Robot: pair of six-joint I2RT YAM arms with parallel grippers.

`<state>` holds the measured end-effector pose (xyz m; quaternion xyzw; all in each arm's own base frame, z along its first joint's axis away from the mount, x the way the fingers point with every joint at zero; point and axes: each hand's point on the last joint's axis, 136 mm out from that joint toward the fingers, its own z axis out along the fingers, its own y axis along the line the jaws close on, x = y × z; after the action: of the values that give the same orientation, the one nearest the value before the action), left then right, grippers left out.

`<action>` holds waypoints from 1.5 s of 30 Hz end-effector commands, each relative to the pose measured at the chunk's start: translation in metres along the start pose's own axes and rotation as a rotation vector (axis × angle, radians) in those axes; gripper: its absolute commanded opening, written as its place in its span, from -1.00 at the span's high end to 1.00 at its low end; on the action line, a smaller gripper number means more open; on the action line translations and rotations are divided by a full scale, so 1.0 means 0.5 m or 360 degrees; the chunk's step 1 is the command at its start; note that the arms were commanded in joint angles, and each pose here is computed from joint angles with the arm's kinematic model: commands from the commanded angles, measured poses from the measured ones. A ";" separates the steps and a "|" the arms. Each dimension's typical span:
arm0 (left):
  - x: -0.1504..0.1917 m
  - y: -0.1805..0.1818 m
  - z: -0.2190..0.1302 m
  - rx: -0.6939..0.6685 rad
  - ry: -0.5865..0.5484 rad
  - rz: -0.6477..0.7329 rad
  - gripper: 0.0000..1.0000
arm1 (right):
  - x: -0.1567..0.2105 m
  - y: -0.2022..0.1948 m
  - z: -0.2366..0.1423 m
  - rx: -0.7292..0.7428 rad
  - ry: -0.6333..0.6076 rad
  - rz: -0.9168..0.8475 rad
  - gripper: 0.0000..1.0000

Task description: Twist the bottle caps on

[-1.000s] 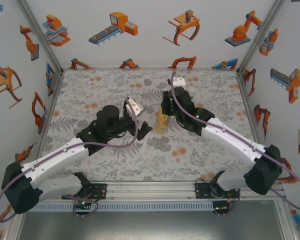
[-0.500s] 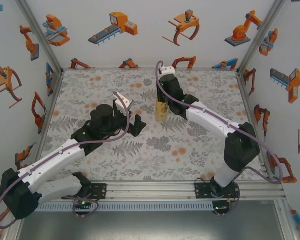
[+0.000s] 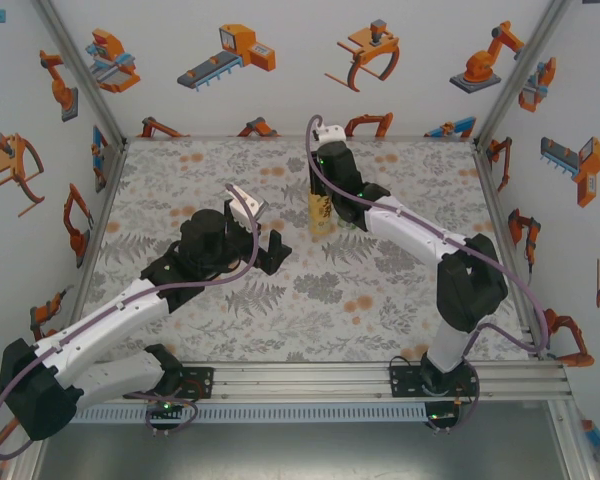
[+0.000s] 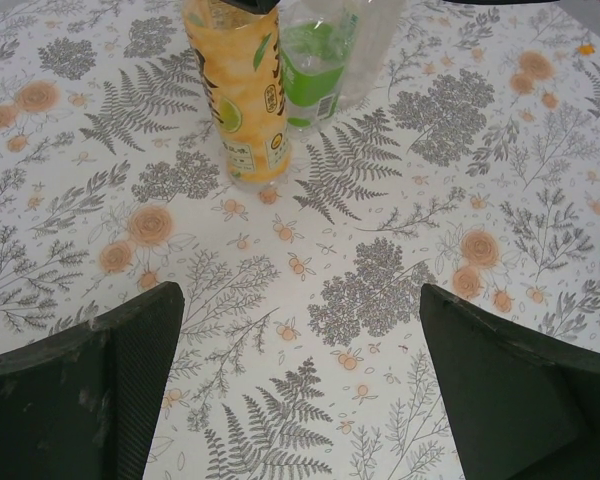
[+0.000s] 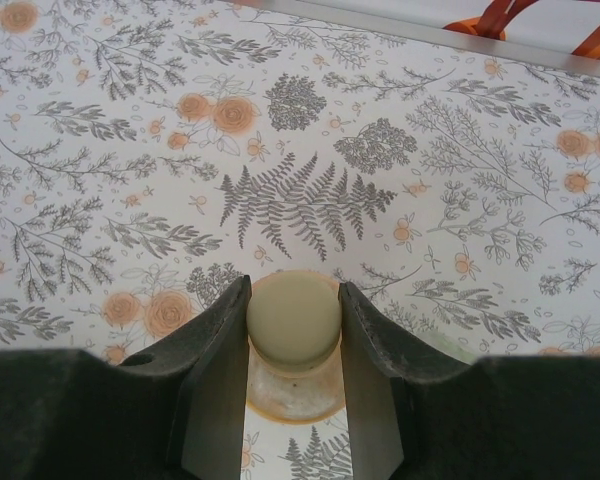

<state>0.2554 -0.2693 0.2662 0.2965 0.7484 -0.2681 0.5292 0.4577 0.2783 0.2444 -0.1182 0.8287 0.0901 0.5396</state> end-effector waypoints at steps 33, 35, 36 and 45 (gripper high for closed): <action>-0.016 0.012 -0.022 -0.0058 -0.0050 0.0018 -0.88 | -0.035 0.008 -0.043 -0.0090 -0.0065 -0.0034 0.26; -0.015 0.017 -0.024 -0.0080 -0.0049 0.0027 -0.90 | -0.042 0.005 -0.047 -0.0081 -0.0063 -0.0037 0.19; -0.015 0.020 -0.024 -0.0094 -0.0048 0.0032 -0.91 | -0.045 0.005 -0.050 -0.0081 -0.0058 -0.0042 0.15; -0.018 0.029 -0.030 -0.0136 -0.0041 0.0069 -0.92 | -0.074 0.000 -0.077 -0.0080 -0.0091 -0.0062 0.09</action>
<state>0.2583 -0.2568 0.2728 0.2862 0.7488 -0.2411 0.5470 0.4419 0.2758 0.2609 -0.1451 0.8230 0.1003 0.5400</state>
